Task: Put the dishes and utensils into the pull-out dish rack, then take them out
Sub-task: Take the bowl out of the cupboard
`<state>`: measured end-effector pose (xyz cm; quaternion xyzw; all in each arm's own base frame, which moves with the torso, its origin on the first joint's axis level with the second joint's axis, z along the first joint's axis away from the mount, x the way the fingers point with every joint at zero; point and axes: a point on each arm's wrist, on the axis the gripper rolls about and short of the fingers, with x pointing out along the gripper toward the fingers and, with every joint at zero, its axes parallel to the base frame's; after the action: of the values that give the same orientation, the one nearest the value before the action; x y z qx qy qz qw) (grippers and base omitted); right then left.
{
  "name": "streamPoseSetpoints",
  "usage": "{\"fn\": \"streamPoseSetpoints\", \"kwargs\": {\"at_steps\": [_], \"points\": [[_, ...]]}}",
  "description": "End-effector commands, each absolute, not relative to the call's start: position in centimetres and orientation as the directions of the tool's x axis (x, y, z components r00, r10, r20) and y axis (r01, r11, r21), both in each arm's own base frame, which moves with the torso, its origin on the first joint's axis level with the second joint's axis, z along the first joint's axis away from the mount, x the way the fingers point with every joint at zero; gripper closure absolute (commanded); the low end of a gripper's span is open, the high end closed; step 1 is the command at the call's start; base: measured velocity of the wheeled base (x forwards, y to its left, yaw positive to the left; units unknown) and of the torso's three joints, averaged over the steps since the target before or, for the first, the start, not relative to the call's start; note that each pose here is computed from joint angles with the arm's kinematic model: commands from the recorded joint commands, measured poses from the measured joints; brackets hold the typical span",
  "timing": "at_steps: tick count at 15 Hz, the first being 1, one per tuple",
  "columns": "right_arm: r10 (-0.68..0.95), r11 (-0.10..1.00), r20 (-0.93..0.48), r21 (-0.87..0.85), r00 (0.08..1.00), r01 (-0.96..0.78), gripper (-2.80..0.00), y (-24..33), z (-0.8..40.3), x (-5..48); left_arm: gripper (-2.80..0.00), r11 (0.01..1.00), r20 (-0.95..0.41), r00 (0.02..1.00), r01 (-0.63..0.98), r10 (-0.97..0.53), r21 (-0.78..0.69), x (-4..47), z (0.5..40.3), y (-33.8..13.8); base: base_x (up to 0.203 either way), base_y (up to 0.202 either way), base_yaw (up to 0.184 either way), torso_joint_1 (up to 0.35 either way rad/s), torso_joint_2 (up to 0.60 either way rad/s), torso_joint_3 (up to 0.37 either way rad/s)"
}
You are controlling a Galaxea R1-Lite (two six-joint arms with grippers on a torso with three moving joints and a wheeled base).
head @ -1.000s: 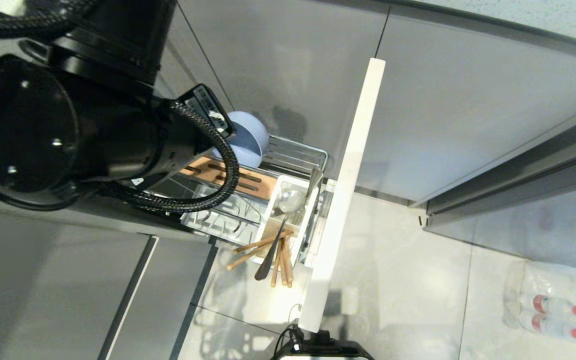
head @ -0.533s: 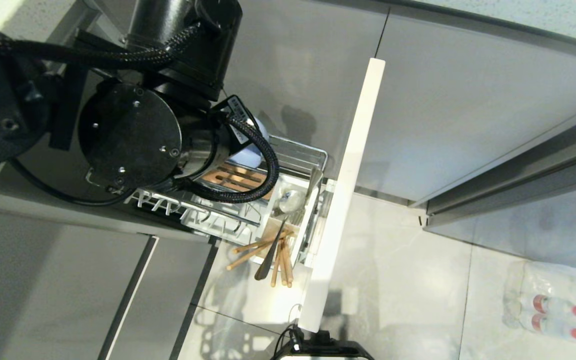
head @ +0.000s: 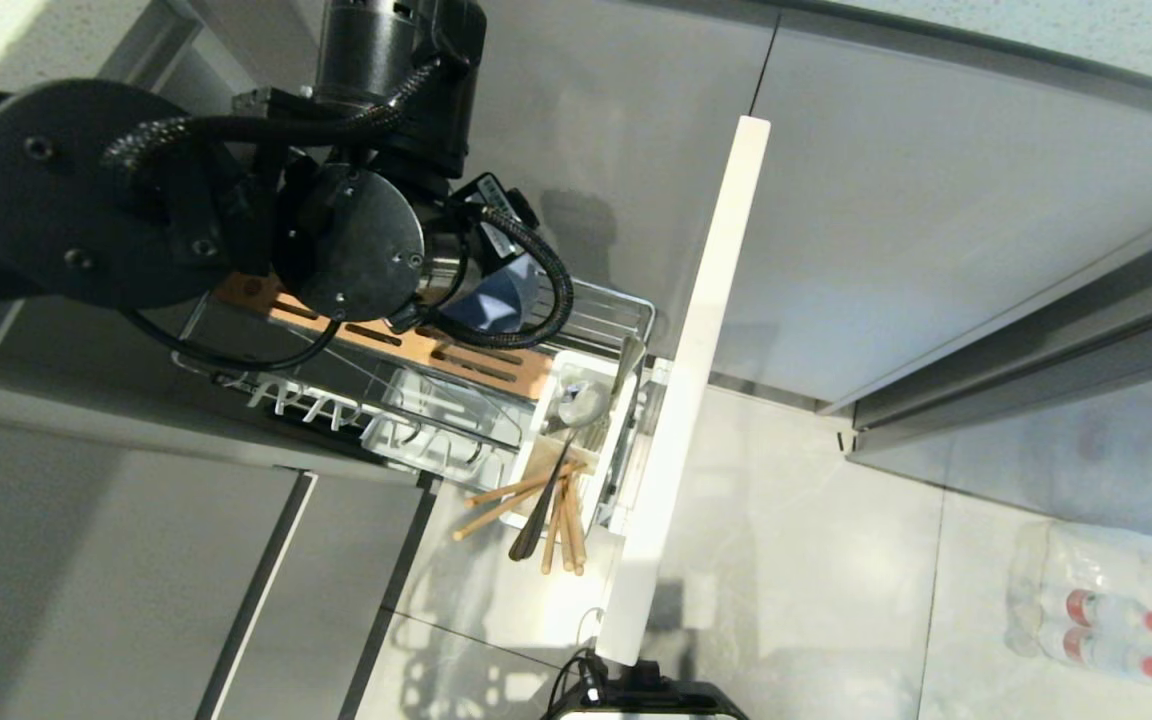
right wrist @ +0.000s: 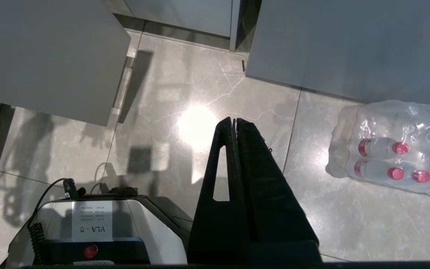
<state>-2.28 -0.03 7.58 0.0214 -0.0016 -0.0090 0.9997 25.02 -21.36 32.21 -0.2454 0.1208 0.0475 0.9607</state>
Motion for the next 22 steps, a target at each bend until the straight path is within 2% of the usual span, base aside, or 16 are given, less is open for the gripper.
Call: {"fn": "streamPoseSetpoints", "kwargs": {"at_steps": [1,13,22], "points": [[-0.017,0.999,0.003,0.043,1.000,0.017,0.00,0.0,7.6,-2.3,-2.80,0.878,-0.271,0.962,-0.157,0.032,-0.452,26.0,31.4,-21.9,0.000,0.000,0.000,0.000,0.00,0.000],[-0.018,0.999,0.003,0.043,1.000,0.018,0.00,0.0,7.6,-2.3,-2.80,0.875,-0.254,0.967,-0.117,-0.007,-0.470,30.2,30.6,-21.8,0.000,0.000,0.000,0.000,0.00,0.000],[-0.018,0.999,0.002,0.043,1.000,0.018,0.00,0.0,7.6,-2.3,-2.80,0.880,-0.252,0.968,-0.118,-0.002,-0.460,30.6,30.7,-21.4,0.000,0.000,0.000,0.000,0.00,0.000]]}}
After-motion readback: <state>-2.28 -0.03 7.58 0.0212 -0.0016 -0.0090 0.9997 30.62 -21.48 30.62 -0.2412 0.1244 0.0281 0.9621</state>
